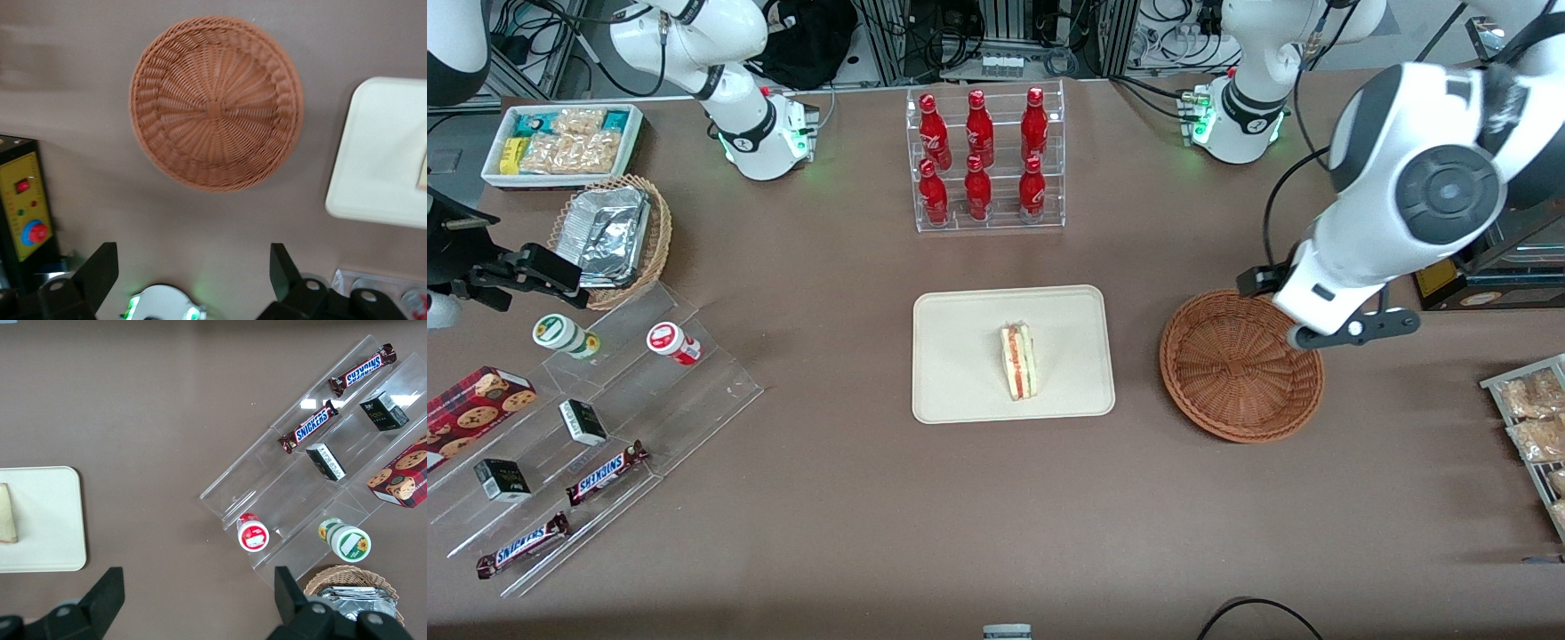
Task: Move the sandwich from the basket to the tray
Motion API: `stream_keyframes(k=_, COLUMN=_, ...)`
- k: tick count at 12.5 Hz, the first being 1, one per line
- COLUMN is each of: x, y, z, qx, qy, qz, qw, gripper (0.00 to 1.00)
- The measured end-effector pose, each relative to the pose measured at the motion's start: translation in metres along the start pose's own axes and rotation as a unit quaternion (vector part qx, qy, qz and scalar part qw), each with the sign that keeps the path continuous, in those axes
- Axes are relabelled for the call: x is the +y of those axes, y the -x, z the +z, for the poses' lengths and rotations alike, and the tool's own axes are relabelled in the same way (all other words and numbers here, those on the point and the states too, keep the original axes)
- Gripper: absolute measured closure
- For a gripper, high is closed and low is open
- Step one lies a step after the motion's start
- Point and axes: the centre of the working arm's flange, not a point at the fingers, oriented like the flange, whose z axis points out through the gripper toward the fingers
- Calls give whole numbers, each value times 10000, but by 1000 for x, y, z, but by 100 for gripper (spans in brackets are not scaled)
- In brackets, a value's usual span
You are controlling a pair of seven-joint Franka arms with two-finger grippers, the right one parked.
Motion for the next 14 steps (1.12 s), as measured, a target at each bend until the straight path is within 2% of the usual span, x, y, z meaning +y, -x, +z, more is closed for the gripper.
stream_keyframes(k=3, x=-45, y=14, z=-20, qx=-63, qy=42, qz=327, qw=9994, gripper=0)
stream_keyframes(k=6, x=-83, y=30, z=-38, qx=-50, qy=89, qz=528, qw=9986, gripper=0)
stream_keyframes(k=12, x=-124, y=52, z=-63, qx=129, qy=150, qz=298, qw=9994, gripper=0)
stream_keyframes(k=14, x=-131, y=53, z=-64, qx=138, qy=218, qz=236, qw=9994, gripper=0)
